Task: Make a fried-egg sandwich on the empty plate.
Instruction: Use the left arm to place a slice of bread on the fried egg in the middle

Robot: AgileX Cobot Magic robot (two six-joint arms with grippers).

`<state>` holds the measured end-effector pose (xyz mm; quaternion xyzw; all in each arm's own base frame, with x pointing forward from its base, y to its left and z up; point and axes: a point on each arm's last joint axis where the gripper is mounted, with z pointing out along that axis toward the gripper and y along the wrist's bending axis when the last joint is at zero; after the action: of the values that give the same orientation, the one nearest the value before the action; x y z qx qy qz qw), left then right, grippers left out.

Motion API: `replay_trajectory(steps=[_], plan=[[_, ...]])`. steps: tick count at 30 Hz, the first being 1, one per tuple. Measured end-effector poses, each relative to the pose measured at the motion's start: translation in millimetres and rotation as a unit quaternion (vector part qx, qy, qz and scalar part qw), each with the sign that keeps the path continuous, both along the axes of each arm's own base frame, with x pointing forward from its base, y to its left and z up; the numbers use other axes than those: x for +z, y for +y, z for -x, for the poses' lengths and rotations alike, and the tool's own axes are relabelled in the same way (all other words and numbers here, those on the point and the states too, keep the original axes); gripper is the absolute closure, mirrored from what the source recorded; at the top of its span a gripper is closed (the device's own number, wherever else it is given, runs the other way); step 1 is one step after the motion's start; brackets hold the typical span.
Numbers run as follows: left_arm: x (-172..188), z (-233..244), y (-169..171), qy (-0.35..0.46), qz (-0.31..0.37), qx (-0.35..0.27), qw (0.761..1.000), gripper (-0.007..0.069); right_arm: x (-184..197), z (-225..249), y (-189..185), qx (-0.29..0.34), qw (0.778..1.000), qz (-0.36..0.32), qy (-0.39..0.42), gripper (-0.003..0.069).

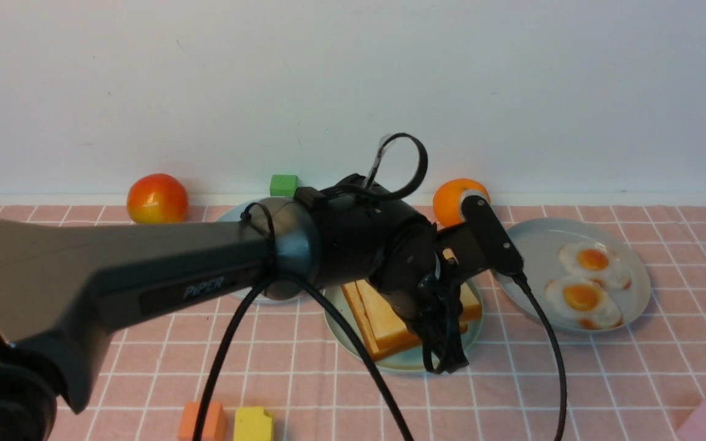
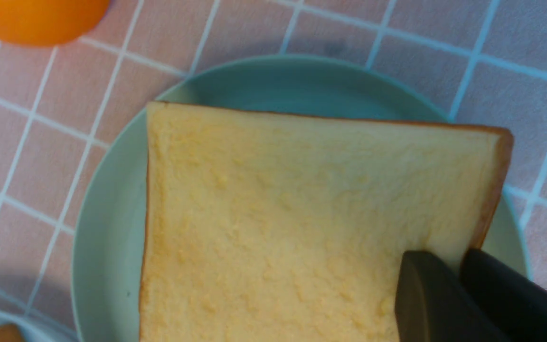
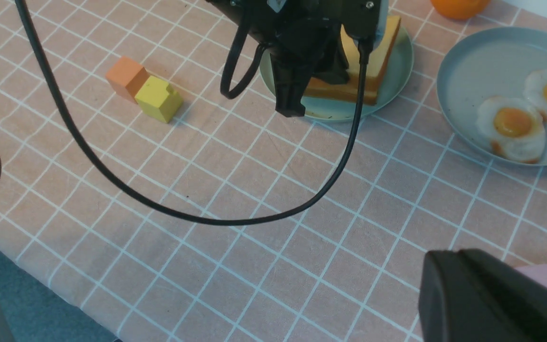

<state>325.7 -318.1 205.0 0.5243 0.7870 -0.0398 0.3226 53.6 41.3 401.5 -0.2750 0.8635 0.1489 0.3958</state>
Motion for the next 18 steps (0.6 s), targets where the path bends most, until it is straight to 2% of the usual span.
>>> replay_trajectory(steps=[10, 18], plan=[[0.2, -4.4, 5.7, -0.004, -0.006, 0.055, 0.998, 0.0550, -0.5, 1.6, 1.3, 0.006, 1.000, -0.006, 0.009, 0.0596], [1.4, -5.2, 4.2, -0.011, 0.002, 0.051, 0.999, 0.0550, -0.6, 1.9, 1.5, 0.007, 1.000, -0.007, 0.011, 0.0590]])
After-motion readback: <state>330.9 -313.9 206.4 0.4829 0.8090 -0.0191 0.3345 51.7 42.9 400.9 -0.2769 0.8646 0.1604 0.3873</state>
